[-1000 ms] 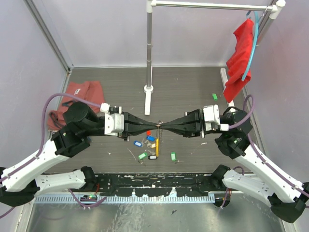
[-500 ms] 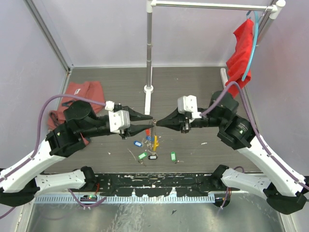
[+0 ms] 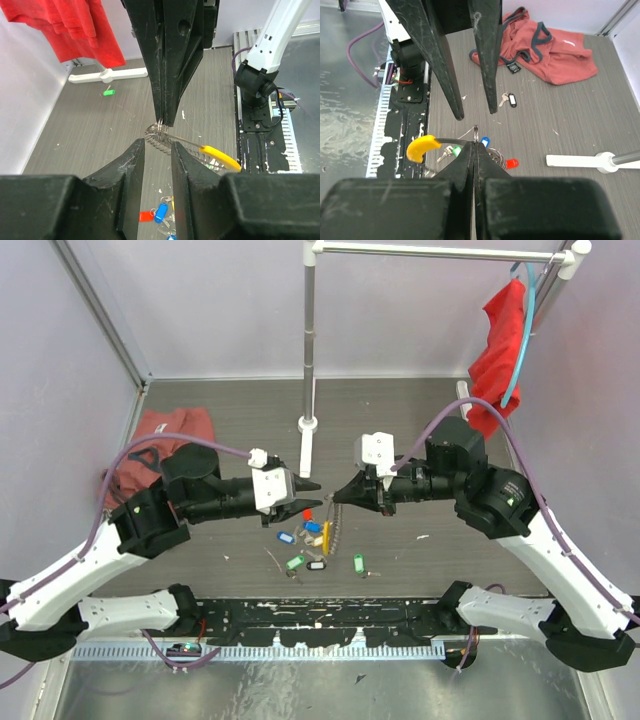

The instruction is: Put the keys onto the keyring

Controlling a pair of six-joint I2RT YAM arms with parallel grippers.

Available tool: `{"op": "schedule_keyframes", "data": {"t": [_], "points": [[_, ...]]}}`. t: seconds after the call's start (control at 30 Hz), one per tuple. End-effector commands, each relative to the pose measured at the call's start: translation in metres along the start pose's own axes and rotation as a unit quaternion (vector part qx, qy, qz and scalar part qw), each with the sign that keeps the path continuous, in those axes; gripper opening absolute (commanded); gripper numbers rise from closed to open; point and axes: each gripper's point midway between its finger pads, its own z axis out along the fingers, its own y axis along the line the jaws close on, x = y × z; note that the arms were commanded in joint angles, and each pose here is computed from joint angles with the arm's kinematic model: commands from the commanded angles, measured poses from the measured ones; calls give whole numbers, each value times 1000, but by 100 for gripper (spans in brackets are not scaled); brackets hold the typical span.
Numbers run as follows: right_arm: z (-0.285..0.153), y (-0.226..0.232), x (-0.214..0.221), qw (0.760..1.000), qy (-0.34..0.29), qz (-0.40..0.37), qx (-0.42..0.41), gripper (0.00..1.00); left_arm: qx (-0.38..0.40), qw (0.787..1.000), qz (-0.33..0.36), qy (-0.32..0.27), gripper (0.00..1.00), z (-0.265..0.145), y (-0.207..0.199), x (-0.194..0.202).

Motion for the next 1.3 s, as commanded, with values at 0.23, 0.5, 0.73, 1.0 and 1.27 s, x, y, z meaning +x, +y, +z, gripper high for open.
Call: {"op": "schedule_keyframes", "data": {"t": [0.23,0.5,0.73,1.0,1.27], "points": [[-4,7,-5,1000,13,-18,-7,1,21,1000,-5,-4,35,12,-4,1],[-6,10,-9,1000,2,-27,-9,1,65,998,-15,20,35,16,-18,9],[-4,11,-7,1000,3,-27,-15,1,72,997,-15,37,30,17,-19,13],[-2,10,-1,1000,10,-24,-16,1,71,997,-11,36,27,18,-17,11],[0,12,0,999,8,-23,-23,1,69,997,-11,40,24,20,-16,12]]}}
